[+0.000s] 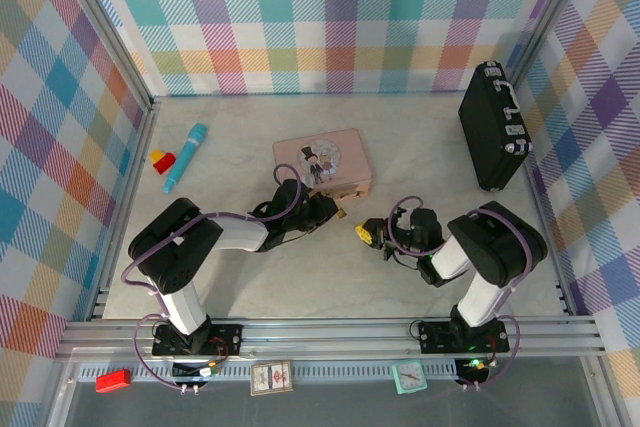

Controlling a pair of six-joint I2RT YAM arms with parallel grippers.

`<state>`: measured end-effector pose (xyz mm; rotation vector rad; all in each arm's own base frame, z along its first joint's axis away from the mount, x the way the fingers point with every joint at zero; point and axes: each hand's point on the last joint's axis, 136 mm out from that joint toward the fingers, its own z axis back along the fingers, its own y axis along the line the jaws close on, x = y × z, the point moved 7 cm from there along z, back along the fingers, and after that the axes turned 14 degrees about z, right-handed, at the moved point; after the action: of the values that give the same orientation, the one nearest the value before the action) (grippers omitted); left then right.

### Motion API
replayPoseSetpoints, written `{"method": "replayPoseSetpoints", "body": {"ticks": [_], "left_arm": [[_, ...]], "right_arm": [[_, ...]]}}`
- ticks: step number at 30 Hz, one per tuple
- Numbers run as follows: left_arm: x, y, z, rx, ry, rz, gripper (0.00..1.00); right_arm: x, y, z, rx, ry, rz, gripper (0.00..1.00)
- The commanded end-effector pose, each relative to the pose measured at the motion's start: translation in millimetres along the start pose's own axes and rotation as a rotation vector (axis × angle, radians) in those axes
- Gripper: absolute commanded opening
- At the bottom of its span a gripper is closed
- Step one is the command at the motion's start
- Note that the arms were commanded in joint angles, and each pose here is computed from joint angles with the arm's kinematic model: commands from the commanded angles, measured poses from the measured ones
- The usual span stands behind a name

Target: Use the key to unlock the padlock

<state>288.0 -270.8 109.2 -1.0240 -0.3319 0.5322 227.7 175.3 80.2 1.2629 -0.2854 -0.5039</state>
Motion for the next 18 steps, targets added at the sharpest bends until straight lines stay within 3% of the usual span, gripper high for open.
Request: {"method": "replayPoseSetpoints", "body": {"ticks": [1, 18], "left_arm": [[10.3, -17.1, 2.2, -0.083, -0.036, 0.052, 0.06], [8.1, -15.7, 0.8, -0.099, -0.034, 0.064, 0.06]], "right_arm": [[0.4, 14.1, -0.5, 0.047, -0.018, 0.007, 0.0], [-10.6, 16.2, -9.1, 0.025, 0.014, -0.008, 0.0]]}}
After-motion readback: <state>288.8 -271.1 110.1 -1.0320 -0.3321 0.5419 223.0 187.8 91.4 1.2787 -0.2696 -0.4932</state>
